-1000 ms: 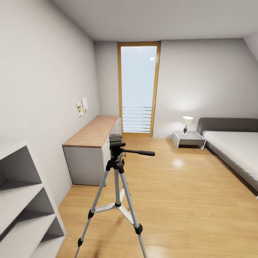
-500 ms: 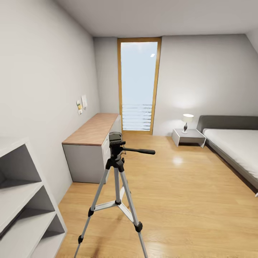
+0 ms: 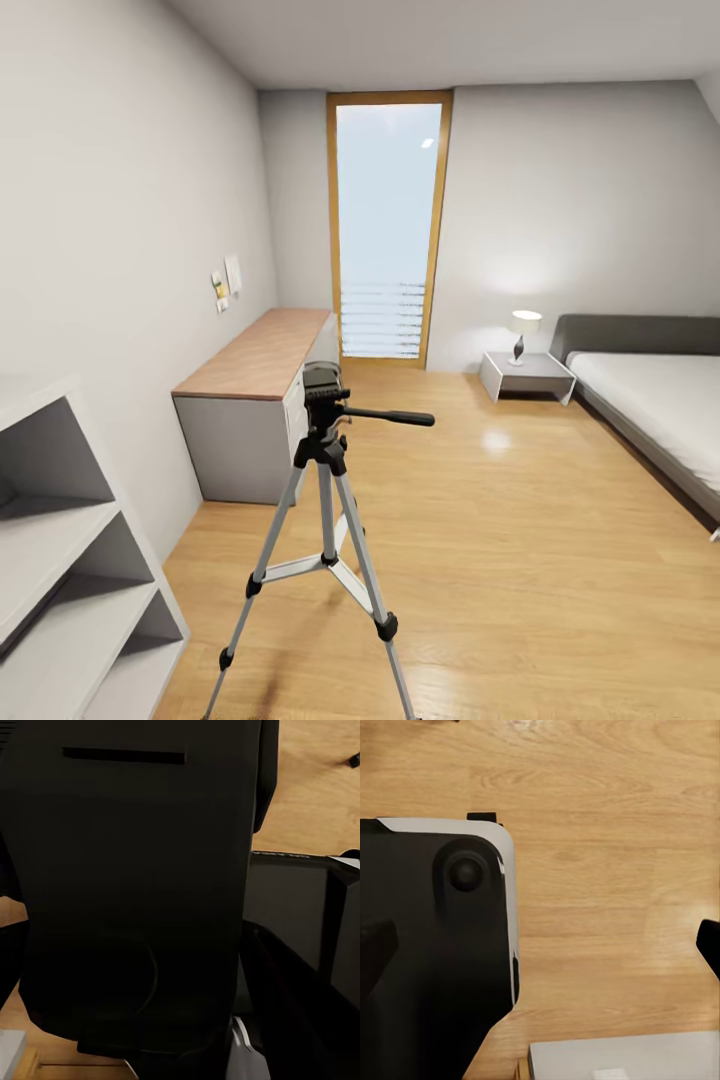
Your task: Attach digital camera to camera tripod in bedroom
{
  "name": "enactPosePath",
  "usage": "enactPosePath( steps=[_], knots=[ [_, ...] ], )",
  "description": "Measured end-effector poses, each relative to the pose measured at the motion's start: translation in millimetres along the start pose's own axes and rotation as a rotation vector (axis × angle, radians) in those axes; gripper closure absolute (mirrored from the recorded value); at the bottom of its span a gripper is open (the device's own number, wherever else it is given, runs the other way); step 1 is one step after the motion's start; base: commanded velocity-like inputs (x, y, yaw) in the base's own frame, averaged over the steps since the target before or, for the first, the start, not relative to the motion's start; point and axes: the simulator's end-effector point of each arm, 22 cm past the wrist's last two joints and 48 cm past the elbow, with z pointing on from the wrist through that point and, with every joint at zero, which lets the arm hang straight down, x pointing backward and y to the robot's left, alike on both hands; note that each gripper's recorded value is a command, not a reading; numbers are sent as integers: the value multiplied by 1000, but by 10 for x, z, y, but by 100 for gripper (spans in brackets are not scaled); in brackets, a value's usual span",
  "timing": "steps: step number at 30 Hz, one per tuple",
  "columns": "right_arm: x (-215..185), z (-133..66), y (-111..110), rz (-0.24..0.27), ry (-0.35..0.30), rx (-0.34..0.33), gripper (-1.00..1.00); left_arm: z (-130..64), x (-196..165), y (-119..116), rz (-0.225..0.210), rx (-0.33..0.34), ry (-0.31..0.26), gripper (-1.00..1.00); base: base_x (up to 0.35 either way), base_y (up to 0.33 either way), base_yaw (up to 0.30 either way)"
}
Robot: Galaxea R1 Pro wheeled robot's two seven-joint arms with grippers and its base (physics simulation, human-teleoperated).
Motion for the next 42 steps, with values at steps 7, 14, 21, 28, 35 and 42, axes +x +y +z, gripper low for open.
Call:
enactPosePath(
  steps=[7, 14, 21, 28, 35, 42],
  knots=[
    [44, 2, 8, -2, 11, 0, -100, 13, 42, 6, -1, -1, 11, 100, 0, 0, 0],
    [89, 4, -4, -4, 22, 6, -100, 26, 86, 12, -2, -2, 22, 100, 0, 0, 0],
    [132, 7, -18, -5, 33, 9, -100, 38, 130, 18, -4, -3, 33, 100, 0, 0, 0],
    [173, 9, -28, -5, 44, 11, -100, 50, 173, 23, -5, -5, 44, 100, 0, 0, 0],
    [218, 9, -22, -7, 55, 10, -100, 62, 216, 29, -7, -6, 55, 100, 0, 0, 0],
    [261, 9, -21, -9, 66, 10, -100, 72, 259, 42, -8, -8, 66, 100, 0, 0, 0]
  ],
)
